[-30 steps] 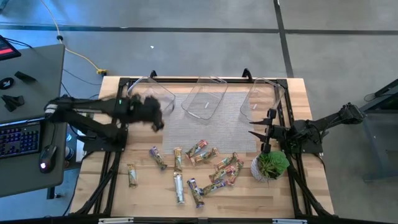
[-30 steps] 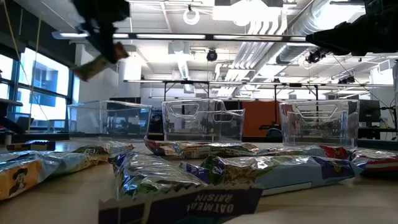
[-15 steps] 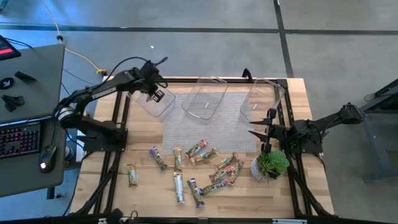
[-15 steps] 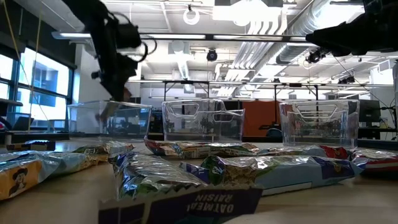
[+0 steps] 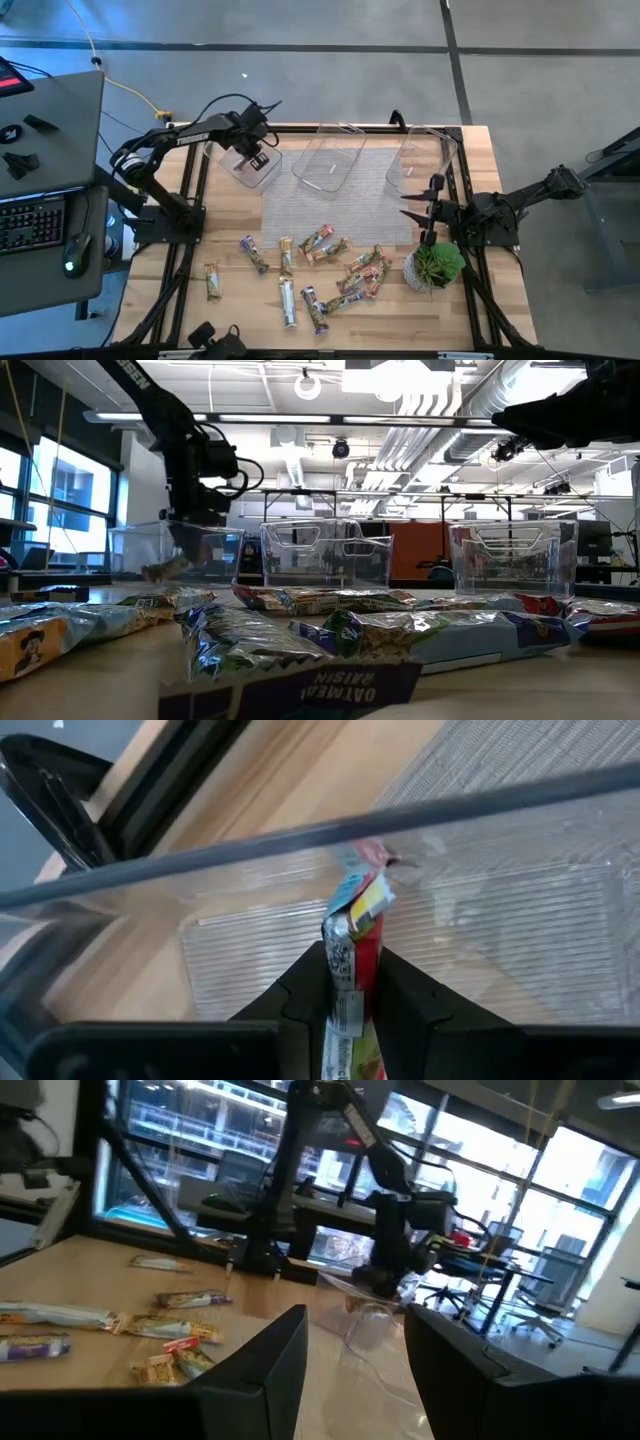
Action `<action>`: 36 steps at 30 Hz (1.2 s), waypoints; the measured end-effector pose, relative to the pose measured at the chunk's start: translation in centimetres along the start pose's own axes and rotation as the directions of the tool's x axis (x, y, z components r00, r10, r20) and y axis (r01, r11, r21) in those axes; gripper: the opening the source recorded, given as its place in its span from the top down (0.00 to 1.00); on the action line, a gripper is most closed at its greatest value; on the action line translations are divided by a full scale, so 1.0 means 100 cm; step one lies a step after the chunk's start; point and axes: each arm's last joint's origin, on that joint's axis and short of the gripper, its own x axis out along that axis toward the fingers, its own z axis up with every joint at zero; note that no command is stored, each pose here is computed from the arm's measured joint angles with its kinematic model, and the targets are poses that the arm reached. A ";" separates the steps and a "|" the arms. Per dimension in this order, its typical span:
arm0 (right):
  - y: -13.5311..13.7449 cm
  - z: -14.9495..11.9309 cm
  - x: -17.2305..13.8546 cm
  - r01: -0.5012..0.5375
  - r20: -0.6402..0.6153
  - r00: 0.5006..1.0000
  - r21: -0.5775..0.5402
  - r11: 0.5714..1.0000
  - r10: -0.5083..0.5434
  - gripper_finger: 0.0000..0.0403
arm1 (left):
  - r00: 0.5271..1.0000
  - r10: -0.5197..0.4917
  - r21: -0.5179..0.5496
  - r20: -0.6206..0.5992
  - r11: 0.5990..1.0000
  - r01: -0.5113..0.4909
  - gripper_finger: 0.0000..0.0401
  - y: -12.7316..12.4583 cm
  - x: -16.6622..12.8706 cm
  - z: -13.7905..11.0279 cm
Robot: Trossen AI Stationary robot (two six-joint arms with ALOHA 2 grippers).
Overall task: Pick and place Granola Bars by type
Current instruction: Put the red granola bar into the left transparent bin
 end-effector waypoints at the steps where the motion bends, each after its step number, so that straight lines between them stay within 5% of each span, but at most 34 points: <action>1: -0.001 0.000 0.000 0.025 -0.007 1.000 0.001 1.000 -0.025 0.62 | 1.000 0.005 0.001 0.003 1.000 -0.005 0.84 0.000 0.000 0.000; 7: -0.005 -0.001 -0.001 0.176 -0.052 0.983 -0.031 0.984 -0.178 0.62 | 0.998 0.061 -0.103 -0.007 0.993 -0.061 0.84 0.002 -0.002 -0.001; 17: -0.003 -0.001 0.000 0.110 -0.032 0.993 -0.056 0.992 -0.112 0.62 | 0.999 -0.049 -0.137 0.006 0.989 0.050 0.84 -0.001 -0.001 0.000; 36: -0.002 -0.004 0.000 0.101 -0.063 0.993 0.030 0.994 -0.098 0.62 | 0.999 -0.039 -0.134 -0.027 0.990 0.035 0.79 -0.001 -0.002 -0.003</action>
